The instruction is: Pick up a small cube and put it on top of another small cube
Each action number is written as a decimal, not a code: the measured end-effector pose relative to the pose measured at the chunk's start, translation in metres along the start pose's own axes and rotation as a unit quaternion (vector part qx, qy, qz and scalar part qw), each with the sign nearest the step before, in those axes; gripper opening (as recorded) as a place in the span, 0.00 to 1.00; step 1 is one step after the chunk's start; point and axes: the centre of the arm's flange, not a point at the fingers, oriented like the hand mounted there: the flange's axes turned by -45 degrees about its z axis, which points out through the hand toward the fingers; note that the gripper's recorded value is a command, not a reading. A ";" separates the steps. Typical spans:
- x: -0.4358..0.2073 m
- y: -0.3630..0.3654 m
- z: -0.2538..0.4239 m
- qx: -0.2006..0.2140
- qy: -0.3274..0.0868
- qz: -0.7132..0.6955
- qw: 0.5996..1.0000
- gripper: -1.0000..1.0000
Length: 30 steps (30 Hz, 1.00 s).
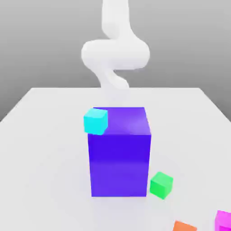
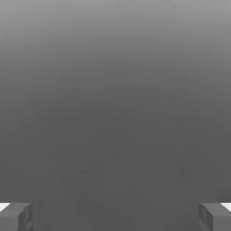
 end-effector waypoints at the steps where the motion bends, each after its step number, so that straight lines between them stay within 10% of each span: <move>1: 0.003 -0.006 0.018 0.008 -0.012 -0.018 1.000 0.50; 15: -0.030 -0.120 0.244 0.108 -0.157 -0.262 0.946 0.50; 30: -0.202 -0.256 0.436 0.207 -0.279 -0.509 0.788 0.50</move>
